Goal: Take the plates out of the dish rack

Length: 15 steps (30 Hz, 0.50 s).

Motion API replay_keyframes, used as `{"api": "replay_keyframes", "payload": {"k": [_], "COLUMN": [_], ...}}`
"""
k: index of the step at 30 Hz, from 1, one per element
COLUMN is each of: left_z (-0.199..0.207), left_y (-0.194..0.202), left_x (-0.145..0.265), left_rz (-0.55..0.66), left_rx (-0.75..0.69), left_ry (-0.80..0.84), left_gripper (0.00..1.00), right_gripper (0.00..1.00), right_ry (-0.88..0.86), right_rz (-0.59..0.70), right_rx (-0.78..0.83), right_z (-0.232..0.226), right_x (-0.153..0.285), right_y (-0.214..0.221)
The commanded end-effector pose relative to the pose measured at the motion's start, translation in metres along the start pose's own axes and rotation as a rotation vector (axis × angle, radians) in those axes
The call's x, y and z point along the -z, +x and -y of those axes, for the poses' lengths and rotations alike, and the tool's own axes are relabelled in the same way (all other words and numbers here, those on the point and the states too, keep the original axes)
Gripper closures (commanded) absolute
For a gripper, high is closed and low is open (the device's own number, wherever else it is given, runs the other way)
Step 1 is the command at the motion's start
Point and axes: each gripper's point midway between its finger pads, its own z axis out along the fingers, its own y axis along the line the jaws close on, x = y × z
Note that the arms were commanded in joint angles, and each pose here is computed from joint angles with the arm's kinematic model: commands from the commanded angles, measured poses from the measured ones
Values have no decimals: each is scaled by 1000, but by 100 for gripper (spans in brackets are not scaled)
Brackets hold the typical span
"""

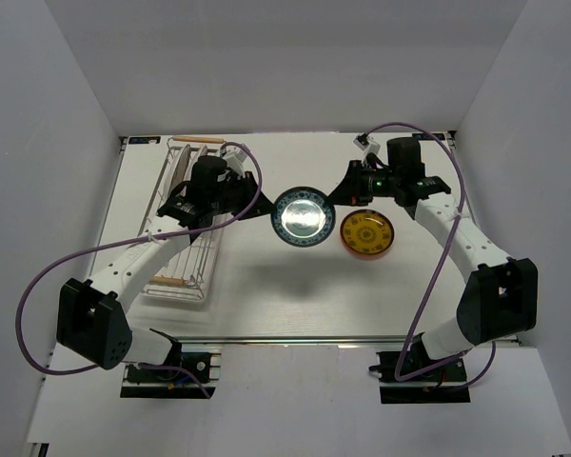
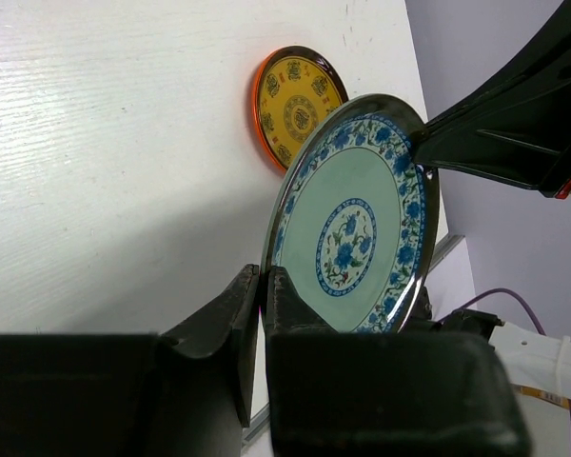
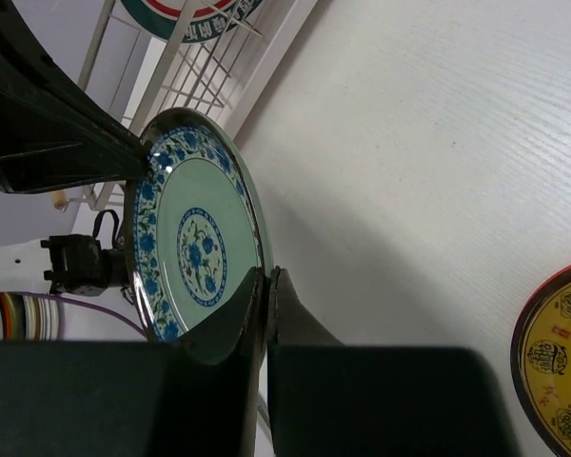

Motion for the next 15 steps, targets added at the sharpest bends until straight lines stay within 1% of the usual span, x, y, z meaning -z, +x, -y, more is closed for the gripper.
{"api": "replay_keyframes", "payload": {"k": [1, 3, 4, 5, 6, 9, 10, 12, 13, 15], "left_z": [29, 26, 25, 23, 22, 20, 21, 19, 20, 14], "left_y": [-18, -20, -21, -20, -19, -19, -20, -20, -22, -21], "left_x": [8, 6, 6, 3, 1, -4, -5, -8, -8, -10], "left_rz": [57, 57, 59, 46, 40, 24, 24, 19, 23, 18], "left_rx": [-39, -36, -34, -28, -27, -22, -26, -25, -26, -18], "left_ry": [66, 45, 39, 34, 29, 26, 28, 23, 24, -5], "left_gripper": [100, 100, 95, 85, 72, 62, 52, 43, 41, 30], "right_gripper": [100, 100, 100, 100, 100, 100, 100, 100, 100, 100], "right_ry": [-51, -21, -14, -6, 23, 68, 78, 91, 103, 118], "right_rz": [-3, 10, 23, 24, 35, 55, 56, 59, 57, 62], "right_rx": [38, 45, 55, 52, 54, 39, 31, 22, 7, -1], "right_z": [-15, -9, -10, -8, -3, 6, 9, 14, 19, 25], "right_x": [5, 5, 8, 8, 9, 14, 16, 17, 19, 22], "right_y": [2, 4, 2, 5, 4, 2, 3, 4, 5, 7]}}
